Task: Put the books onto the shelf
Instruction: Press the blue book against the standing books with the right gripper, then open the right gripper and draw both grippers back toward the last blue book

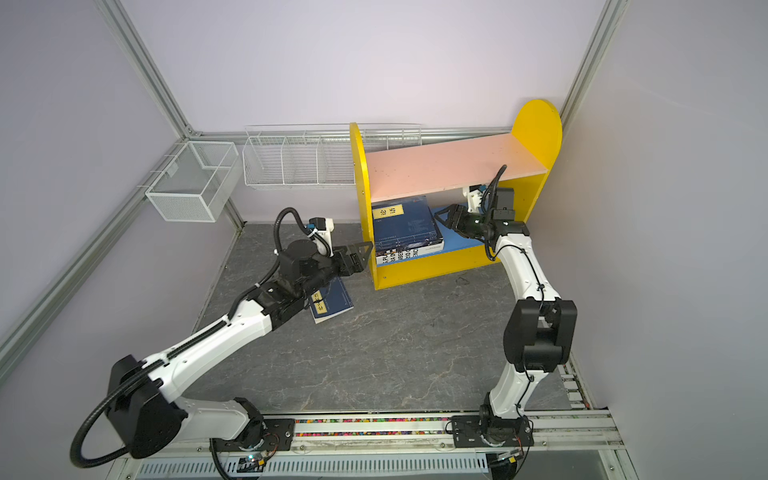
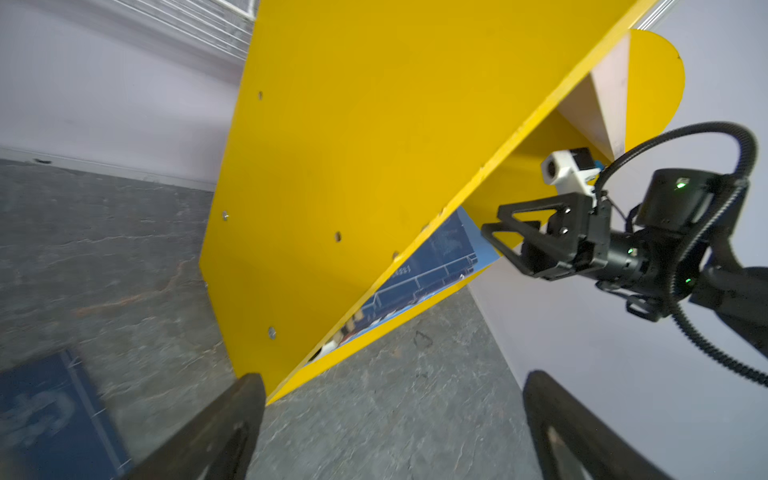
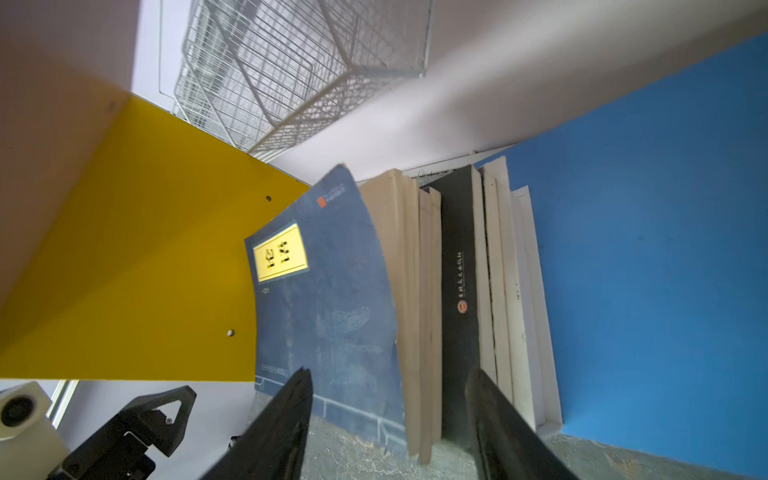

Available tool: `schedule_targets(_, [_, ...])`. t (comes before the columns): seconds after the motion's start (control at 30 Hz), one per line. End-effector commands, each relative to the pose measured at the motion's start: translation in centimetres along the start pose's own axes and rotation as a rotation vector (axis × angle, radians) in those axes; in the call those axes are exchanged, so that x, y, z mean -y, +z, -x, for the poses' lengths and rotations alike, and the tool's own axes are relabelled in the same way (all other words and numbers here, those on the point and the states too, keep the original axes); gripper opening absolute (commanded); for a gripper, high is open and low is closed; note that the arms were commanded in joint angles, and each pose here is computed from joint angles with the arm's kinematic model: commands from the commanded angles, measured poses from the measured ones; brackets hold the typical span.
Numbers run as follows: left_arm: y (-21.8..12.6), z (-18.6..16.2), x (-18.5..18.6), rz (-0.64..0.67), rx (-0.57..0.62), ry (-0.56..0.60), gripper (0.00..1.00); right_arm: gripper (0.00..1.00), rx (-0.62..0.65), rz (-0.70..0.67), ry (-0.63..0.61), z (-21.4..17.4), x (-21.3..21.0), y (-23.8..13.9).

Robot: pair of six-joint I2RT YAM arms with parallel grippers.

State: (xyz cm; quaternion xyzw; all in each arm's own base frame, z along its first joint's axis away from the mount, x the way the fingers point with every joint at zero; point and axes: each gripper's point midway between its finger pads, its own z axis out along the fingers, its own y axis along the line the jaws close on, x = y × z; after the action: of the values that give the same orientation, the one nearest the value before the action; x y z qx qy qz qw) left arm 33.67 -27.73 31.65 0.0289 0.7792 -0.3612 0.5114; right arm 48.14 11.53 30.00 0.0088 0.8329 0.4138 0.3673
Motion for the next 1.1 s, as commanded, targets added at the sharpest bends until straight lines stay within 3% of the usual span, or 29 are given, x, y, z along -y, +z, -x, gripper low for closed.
schedule_targets(0.0, [-2.8,-0.6,-4.3,0.185,0.002,0.049,1.00,0.65,0.107,0.019,-0.136,1.3,-3.2,-3.1])
schedule_targets(0.2, [-4.7,-3.8,-14.2,0.332,-0.067,-0.170,0.99,0.68,0.105,-0.009,-0.122,-2.6,-3.4,-5.1])
schedule_targets(0.37, [-3.2,-5.4,-19.7,0.400,-0.101,-0.263,1.00,0.71,0.065,-0.066,-0.101,-7.2,-2.8,-6.5])
schedule_targets(0.73, [5.0,-4.2,-26.4,0.468,-0.170,-0.274,1.00,0.77,0.010,-0.140,0.011,-14.9,-0.9,-8.2])
schedule_targets(1.07, [12.5,-5.8,-29.6,0.454,-0.288,-0.352,0.96,0.78,0.024,-0.193,0.026,-16.0,-0.5,-9.4])
